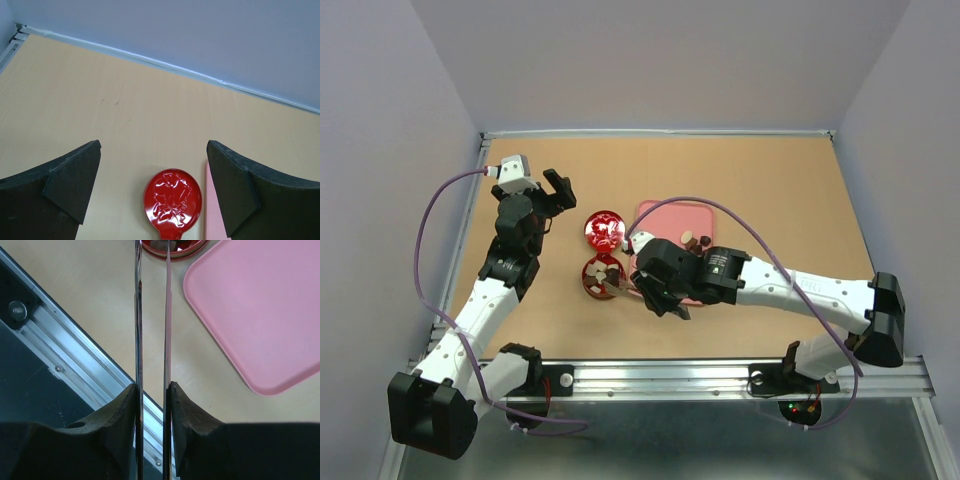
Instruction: Pack the chocolate
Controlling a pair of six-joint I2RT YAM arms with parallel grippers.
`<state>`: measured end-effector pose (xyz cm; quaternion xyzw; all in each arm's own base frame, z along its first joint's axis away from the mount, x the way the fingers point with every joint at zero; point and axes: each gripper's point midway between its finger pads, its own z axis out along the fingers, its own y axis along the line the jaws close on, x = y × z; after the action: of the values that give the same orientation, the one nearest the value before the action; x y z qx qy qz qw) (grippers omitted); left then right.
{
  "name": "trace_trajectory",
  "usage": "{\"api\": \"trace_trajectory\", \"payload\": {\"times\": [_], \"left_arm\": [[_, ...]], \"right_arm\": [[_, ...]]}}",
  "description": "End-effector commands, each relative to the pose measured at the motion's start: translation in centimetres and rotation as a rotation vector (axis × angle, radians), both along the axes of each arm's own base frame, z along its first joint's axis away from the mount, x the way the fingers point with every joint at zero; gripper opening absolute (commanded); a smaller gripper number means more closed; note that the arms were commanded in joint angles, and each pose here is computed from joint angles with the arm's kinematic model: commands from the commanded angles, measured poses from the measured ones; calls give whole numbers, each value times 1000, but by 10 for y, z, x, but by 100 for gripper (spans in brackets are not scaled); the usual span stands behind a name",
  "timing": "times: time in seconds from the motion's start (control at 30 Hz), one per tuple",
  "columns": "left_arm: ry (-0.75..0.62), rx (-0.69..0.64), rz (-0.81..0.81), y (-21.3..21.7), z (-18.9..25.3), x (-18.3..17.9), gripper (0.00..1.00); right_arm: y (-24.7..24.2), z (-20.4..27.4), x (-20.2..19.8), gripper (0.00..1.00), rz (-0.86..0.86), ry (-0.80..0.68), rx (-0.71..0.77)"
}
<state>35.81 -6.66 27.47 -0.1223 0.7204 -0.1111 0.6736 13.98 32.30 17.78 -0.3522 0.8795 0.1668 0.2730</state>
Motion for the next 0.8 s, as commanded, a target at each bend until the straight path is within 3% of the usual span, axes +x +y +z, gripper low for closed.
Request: {"api": "trace_trajectory", "payload": {"times": [0.0,0.77], "left_arm": [[-99,-25,1,-1,41,-1,99],[-91,-20,2,-1,37,0,99]], "right_arm": [[24,21,4,30,54,-42,75],[36,5,13,33,74,-60,30]]}}
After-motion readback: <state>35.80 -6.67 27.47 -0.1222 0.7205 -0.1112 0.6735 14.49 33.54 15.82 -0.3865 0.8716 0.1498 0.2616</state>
